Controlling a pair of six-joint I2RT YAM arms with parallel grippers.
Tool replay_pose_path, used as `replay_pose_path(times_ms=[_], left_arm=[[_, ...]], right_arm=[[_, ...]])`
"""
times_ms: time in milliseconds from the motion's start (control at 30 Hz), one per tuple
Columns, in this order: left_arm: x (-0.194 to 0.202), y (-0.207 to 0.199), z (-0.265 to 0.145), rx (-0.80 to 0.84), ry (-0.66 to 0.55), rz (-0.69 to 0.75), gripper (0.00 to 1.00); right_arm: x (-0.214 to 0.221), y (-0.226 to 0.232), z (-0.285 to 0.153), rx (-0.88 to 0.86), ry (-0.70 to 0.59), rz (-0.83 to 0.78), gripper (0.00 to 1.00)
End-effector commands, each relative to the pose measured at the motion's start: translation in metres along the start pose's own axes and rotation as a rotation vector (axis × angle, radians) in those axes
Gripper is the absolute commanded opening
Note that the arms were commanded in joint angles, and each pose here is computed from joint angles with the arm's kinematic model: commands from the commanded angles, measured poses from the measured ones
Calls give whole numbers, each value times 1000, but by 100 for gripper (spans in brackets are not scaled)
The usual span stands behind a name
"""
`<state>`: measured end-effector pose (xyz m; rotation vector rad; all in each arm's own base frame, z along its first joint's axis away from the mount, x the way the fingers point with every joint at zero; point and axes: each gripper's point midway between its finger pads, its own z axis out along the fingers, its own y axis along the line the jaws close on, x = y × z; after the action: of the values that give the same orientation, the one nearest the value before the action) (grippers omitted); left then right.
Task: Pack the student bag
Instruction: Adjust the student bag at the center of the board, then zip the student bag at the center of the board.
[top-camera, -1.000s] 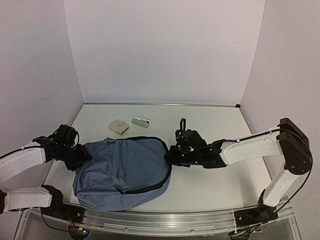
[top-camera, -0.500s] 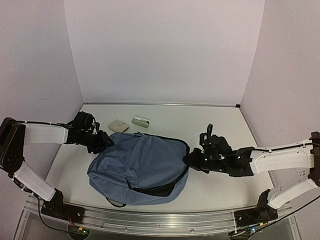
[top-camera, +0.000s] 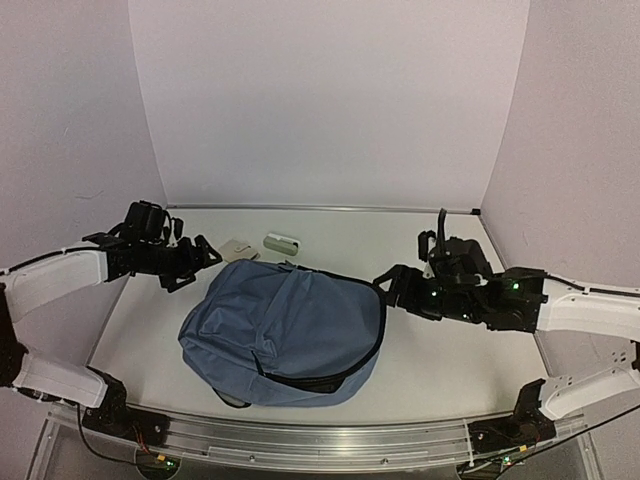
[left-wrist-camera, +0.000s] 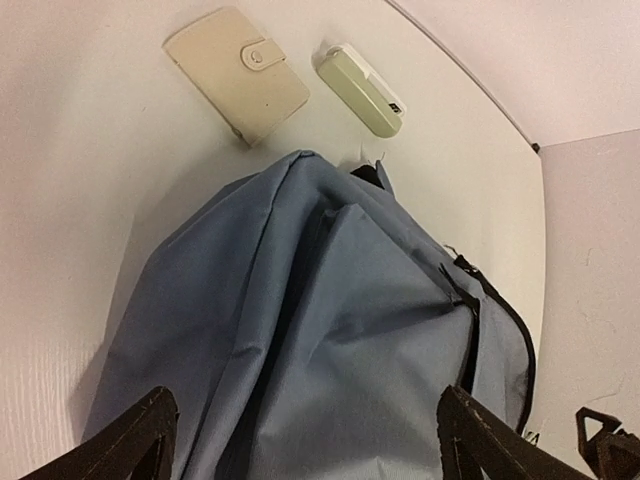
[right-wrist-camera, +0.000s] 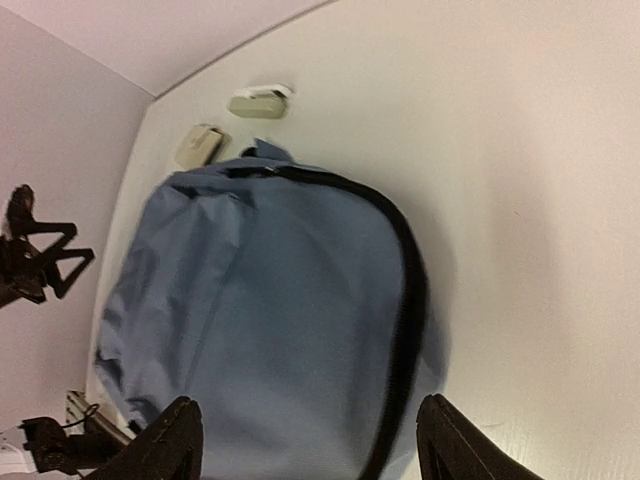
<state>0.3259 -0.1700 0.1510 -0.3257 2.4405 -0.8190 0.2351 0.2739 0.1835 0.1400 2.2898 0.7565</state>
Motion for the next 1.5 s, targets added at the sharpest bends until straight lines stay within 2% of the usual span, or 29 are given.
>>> replay_pose_path(times_ms=[0, 133, 267, 567, 733, 1000, 1267, 1467], left_arm=[[47, 38, -30, -93, 54, -143, 92], [74, 54, -53, -73, 38, -240, 93], [99, 58, -55, -16, 85, -292, 91], [114, 68, -47, -4, 108, -349, 70], [119, 73, -42, -22, 133, -348, 68], [117, 69, -37, 5, 137, -329, 46], [119, 71, -35, 11, 132, -333, 33], [120, 72, -33, 12, 136, -337, 19]], right_arm=[[-13, 58, -23, -134, 9, -119, 69], [12, 104, -20, -218, 82, -198, 63], [45, 136, -2, -268, 141, -230, 57], [123, 188, 32, -391, 272, -247, 54], [152, 194, 56, -360, 297, -294, 50], [164, 193, 90, -242, 247, -353, 39], [176, 182, 106, -188, 253, -383, 38], [185, 184, 113, -177, 256, -407, 33]])
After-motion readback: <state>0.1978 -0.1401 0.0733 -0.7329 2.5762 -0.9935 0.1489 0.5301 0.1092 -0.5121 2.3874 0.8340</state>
